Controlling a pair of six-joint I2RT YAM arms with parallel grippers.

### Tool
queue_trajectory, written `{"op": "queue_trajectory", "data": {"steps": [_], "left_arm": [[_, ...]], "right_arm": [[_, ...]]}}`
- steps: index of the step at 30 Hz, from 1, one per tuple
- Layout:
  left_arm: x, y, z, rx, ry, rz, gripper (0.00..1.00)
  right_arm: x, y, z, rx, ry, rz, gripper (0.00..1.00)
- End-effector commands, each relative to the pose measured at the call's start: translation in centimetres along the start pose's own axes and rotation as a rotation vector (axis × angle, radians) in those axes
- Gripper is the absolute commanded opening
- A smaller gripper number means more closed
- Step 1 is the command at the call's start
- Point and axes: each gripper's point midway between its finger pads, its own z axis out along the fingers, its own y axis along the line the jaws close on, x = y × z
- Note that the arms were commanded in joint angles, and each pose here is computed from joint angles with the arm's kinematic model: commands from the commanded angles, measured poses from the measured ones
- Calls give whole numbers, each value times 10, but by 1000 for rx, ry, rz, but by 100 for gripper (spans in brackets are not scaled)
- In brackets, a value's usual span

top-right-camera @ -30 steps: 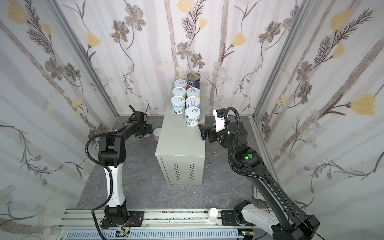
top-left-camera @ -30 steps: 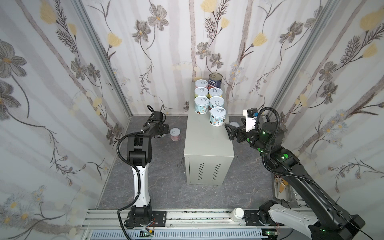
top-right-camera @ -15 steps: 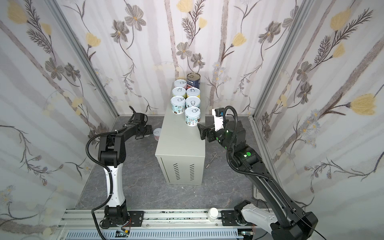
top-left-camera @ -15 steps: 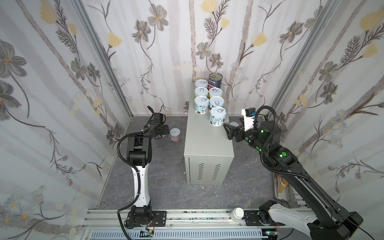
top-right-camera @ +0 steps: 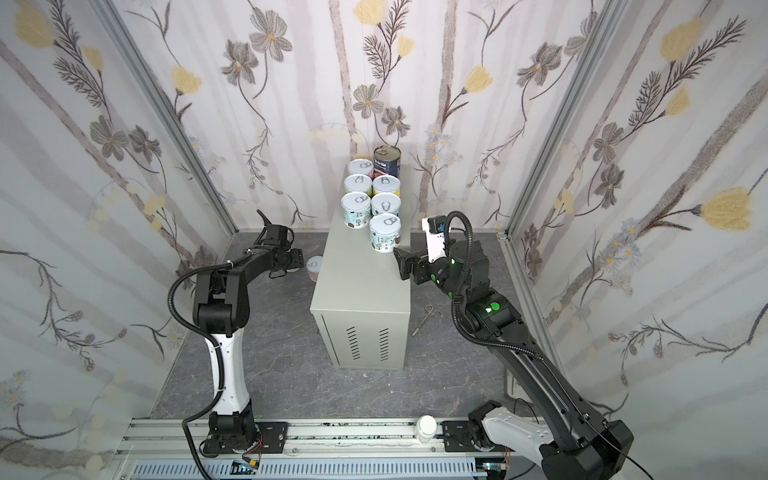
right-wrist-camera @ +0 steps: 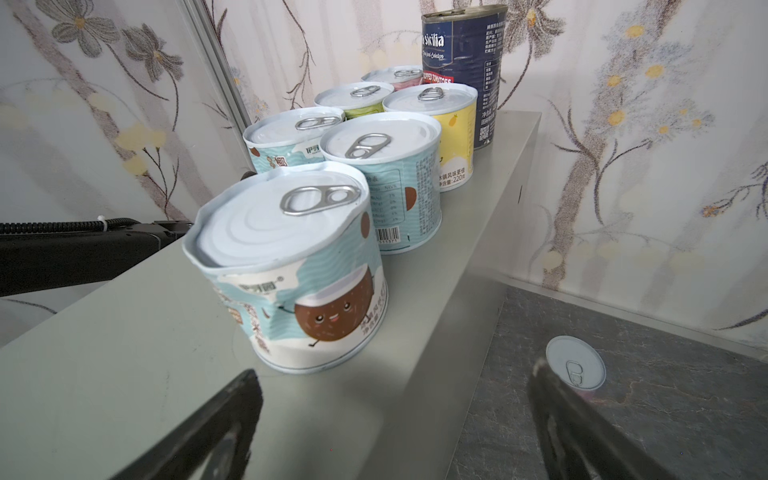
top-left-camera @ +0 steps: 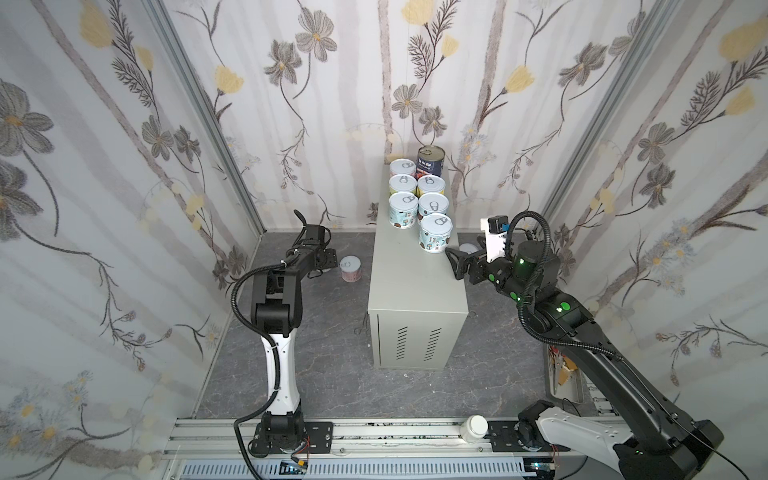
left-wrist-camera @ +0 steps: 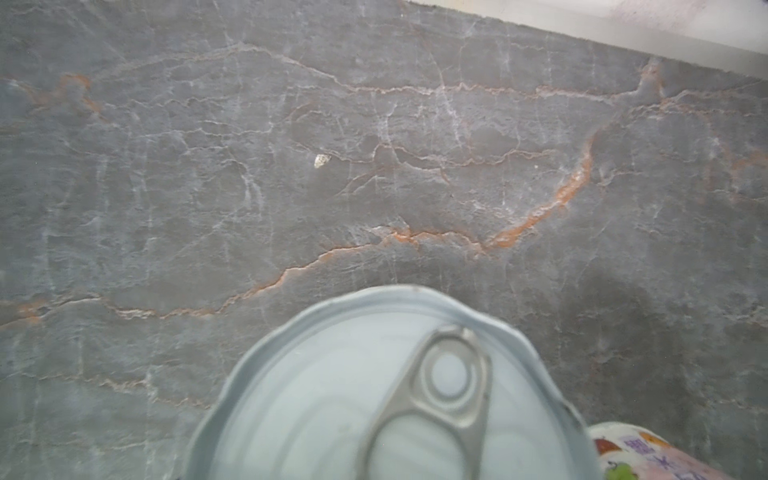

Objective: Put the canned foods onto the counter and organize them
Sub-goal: 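Lift the light-blue can with the left gripper up toward the cabinet top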

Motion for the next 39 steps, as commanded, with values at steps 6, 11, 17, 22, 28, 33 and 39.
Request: {"op": "queue_trajectory", "data": {"steps": [6,11,17,22,28,33,39], "left_arm": [[-23,0,-49,11,-105,60,63],[-37,-8,-93,58,-139,77,61],[-54,-32,-155,192,-154,98,60],[-62,-44,-206,241,-182,136,59],[-68,-60,-271,334,-234,176,59],[-66,-77,-320,430,-272,210,59],[-63,-94,-367,547,-313,225,59]], "right_arm": [[-16,-2,-2,-7,-57,-37,100],[-28,-9,-3,-3,-92,-62,100],[-45,-11,-3,-22,-127,-97,100],[-62,-9,-6,-32,-180,-117,100],[-80,-10,-7,-30,-249,-105,100],[-84,-12,-9,-18,-271,-85,100],[-86,-7,-20,-39,-275,-75,100]]}}
